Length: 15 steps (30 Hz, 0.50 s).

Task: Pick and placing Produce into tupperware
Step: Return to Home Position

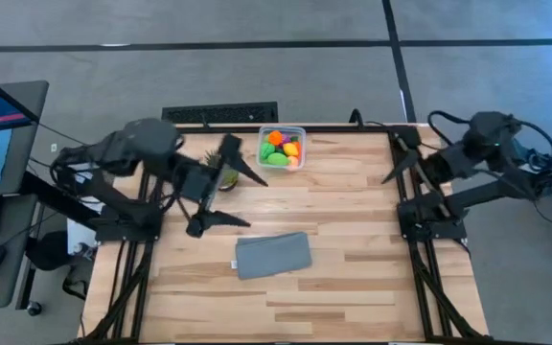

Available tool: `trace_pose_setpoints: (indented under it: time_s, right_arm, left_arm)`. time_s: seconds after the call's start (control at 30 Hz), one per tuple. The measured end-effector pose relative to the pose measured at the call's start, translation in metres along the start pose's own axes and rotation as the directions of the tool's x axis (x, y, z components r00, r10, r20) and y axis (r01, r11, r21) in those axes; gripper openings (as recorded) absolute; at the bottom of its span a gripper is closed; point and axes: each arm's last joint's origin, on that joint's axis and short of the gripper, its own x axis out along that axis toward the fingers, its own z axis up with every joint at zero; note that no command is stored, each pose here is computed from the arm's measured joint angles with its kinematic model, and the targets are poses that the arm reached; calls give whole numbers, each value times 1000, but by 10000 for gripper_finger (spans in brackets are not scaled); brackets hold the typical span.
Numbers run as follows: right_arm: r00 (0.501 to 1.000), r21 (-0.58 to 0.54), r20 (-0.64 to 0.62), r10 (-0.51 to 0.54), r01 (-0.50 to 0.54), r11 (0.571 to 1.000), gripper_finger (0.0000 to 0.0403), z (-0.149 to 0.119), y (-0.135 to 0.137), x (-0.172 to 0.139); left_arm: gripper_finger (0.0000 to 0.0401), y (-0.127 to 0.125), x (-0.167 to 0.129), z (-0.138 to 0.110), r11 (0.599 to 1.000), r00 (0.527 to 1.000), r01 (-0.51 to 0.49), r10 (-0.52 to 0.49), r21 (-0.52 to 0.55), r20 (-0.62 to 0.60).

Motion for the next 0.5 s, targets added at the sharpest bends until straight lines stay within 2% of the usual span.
trace_pose_setpoints:
  time_s: [0.1,0.23,0.37,0.5]
  right_arm:
    - [1000,-19,25,-20,20,1000,256,5,8,-10]
    - [998,-6,34,-51,51,999,256,8,16,-23]
    - [995,35,28,-98,97,995,256,-5,21,-31]
    - [984,60,76,-162,157,986,256,-24,27,-39]
  left_arm:
    - [360,19,-1,-20,994,993,103,-101,-41,55]
    - [360,36,-10,-45,991,994,103,-99,-90,53]
    - [360,40,-22,-72,993,998,26,-18,-115,67]
    - [360,36,-45,-99,984,984,-106,124,-145,126]
